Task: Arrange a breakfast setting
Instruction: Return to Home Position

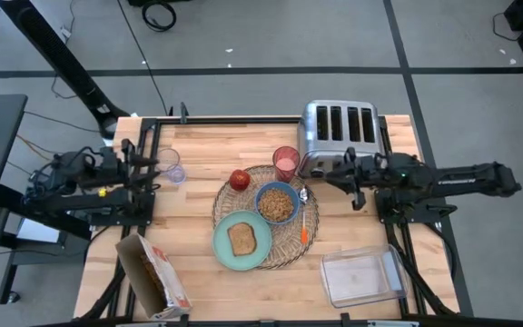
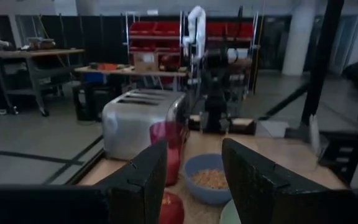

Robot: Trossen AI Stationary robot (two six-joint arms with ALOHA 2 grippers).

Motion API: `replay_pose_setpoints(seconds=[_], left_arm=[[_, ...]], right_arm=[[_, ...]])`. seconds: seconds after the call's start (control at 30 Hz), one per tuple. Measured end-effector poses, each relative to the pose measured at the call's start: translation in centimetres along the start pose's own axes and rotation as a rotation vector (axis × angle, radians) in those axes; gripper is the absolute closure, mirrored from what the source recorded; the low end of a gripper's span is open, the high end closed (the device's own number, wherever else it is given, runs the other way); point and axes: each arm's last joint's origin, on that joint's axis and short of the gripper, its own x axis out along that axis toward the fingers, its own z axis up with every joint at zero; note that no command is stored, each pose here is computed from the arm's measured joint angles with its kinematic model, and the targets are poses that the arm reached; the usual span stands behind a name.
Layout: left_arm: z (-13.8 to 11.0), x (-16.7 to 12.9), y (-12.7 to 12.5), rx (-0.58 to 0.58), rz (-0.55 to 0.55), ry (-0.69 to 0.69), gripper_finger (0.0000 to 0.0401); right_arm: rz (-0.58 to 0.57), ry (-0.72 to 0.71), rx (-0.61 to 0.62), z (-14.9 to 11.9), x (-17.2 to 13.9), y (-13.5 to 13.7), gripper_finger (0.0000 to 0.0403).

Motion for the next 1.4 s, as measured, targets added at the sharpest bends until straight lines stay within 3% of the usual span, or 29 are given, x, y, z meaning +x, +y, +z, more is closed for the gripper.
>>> replay_pose_setpoints(seconds=[0.13, 0.33, 0.5, 0.73, 0.97, 1.23, 1.4], left_arm=[[0.1, -0.1, -0.1, -0.031, -0.024, -0.012, 0.0241], [-1.0, 1.5, -0.3, -0.005, -0.037, -0.094, 0.0241], [-4.7, 3.8, -0.5, -0.052, -0.035, -0.053, 0.0241], [-8.3, 5.4, -0.3, -0.086, 0.099, -0.028, 0.0241], [-12.2, 6.7, -0.5, -0.120, 0.094, -0.088, 0.0241], [-12.5, 6.7, -0.4, -0.084, 0.142, -0.052, 0.0241], [-12.6, 6.7, -0.4, -0.089, 0.142, -0.044, 0.0241]], right_arm=[[0.013, 0.036, -0.003, -0.1, -1.7, 0.2, 0.0330], [-0.004, -0.018, -0.100, 0.1, -3.8, 0.3, 0.0330], [-0.008, -0.032, -0.073, -2.0, -4.5, 0.0, 0.0330], [0.005, -0.072, 0.007, -4.6, -4.9, -0.3, 0.0330], [0.038, -0.085, 0.038, -5.2, -4.7, -0.1, 0.0330], [-0.010, 0.088, 0.104, -6.9, -4.7, -0.4, 0.0330], [-0.009, 0.086, 0.105, -6.8, -4.6, -0.4, 0.0330]])
